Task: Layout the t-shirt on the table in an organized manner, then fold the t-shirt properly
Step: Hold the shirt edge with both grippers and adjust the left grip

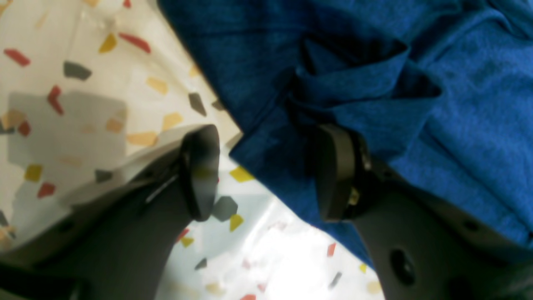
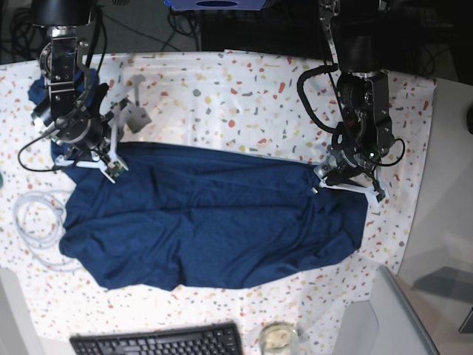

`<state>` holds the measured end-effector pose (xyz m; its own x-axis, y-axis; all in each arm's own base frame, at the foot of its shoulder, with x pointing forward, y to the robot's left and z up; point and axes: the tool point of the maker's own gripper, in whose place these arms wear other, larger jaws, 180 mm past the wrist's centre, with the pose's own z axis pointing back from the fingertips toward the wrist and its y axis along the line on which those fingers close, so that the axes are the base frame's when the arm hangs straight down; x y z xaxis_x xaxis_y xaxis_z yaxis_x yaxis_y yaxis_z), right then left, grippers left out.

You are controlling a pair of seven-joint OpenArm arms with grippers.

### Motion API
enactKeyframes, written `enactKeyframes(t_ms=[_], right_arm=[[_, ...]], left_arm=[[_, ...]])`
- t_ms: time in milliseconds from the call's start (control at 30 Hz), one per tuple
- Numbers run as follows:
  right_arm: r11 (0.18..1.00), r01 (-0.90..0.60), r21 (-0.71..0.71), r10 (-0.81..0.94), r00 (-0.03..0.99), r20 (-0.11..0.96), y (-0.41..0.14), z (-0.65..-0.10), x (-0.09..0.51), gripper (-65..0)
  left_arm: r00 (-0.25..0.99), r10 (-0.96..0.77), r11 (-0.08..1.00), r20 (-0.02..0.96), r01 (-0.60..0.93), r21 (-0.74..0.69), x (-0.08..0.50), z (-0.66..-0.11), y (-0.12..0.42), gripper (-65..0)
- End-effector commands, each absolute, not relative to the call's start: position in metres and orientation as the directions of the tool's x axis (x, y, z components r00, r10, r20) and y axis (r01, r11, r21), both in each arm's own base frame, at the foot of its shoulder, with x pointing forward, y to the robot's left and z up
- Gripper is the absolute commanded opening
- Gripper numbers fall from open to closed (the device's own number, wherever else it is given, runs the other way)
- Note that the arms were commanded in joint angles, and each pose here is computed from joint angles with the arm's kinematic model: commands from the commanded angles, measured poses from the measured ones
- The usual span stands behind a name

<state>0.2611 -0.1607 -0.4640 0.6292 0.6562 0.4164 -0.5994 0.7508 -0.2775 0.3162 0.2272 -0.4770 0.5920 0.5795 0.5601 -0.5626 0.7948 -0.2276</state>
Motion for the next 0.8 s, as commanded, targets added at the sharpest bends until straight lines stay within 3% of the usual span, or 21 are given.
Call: enactKeyframes(t_ms=[0,467,667,767], right_arm=[[0.752,-0.588,-0.299,0.655,0.613,0.442,-0.162,-0.455,0.271,-65.0],[0.753,-0.584,-0.305,0.654,0.605,0.455,-0.160,-0.450,0.279,-65.0],[0.753,-0.583,-0.307,0.654,0.603,0.457,-0.160,-0.449,0.281,-65.0],[0.753,-0.582,-0.308,0.654,0.603,0.458,-0.160,-0.449,0.281,-65.0]], left_arm=[[0.561,0.565,0.802,0.605,-0.548,-0.239,0.326,-0.461,0.232,-30.9],[0.525,0.578,0.780,0.624,-0.580,-0.235,0.327,-0.450,0.240,-31.9],[0.544,0.593,0.774,0.594,-0.590,-0.232,0.330,-0.462,0.237,-53.8],[0.545,0.594,0.773,0.592,-0.590,-0.233,0.330,-0.463,0.236,-55.8]])
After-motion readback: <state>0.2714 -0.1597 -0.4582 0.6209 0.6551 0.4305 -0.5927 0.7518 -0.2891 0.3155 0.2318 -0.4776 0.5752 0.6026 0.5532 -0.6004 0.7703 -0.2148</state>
